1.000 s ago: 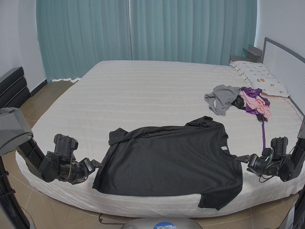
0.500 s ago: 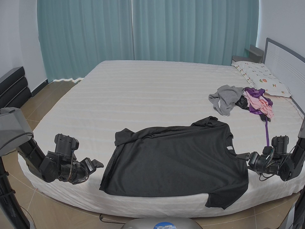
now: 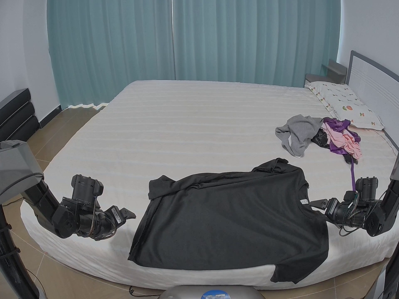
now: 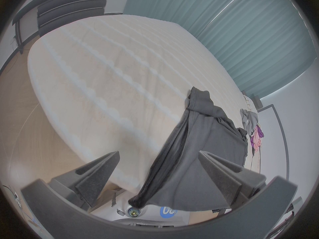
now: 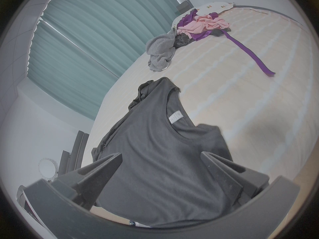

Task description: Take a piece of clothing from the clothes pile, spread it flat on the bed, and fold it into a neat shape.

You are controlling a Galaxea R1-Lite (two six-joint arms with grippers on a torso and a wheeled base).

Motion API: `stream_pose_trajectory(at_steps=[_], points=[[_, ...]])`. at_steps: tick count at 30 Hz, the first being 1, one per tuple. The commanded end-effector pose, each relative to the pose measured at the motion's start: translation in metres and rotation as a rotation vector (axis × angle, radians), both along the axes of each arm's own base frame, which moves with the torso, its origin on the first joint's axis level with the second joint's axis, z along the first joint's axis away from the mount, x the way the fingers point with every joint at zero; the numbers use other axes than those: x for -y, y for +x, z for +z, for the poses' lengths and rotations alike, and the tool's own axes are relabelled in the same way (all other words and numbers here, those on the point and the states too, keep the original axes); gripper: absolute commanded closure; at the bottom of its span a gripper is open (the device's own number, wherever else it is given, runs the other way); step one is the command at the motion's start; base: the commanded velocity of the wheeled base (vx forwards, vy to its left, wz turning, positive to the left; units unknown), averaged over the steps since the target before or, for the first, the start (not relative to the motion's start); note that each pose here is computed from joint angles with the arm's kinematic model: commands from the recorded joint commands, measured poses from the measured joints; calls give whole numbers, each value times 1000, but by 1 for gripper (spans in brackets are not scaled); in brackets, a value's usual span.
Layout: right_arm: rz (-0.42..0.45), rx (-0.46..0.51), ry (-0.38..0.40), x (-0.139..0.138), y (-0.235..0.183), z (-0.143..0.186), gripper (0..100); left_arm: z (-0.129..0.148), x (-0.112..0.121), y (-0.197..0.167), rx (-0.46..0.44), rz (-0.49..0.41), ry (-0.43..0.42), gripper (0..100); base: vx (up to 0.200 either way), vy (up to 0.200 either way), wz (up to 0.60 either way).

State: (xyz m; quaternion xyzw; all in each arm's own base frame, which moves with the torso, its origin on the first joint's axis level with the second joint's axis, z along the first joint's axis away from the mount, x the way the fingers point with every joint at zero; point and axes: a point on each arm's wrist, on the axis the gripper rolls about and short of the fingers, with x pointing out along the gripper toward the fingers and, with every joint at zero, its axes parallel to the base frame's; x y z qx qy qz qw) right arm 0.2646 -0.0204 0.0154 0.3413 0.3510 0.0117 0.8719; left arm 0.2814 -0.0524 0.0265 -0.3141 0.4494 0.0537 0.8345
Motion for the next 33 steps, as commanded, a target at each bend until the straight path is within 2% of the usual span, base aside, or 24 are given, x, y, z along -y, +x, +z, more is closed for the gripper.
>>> stream_pose_trajectory(at_steps=[1,19,23,29,33], points=[[0,0,0,0,0,0,0,-1,0,0,-2,-2,1,0,200,0,0],[1,3,2,0,0,1,0,2,5,9,23,-12,-23,0,0,0,0],[1,3,2,0,0,1,0,3,14,41,79,-6,-41,0,0,0,0],[1,-1,2,0,3,-2,0,-10,27,88,130,-19,-57,0,0,0,0],[-11,-9,7,2,6,-5,0,-25,49,117,167,-70,-65,0,0,0,0]])
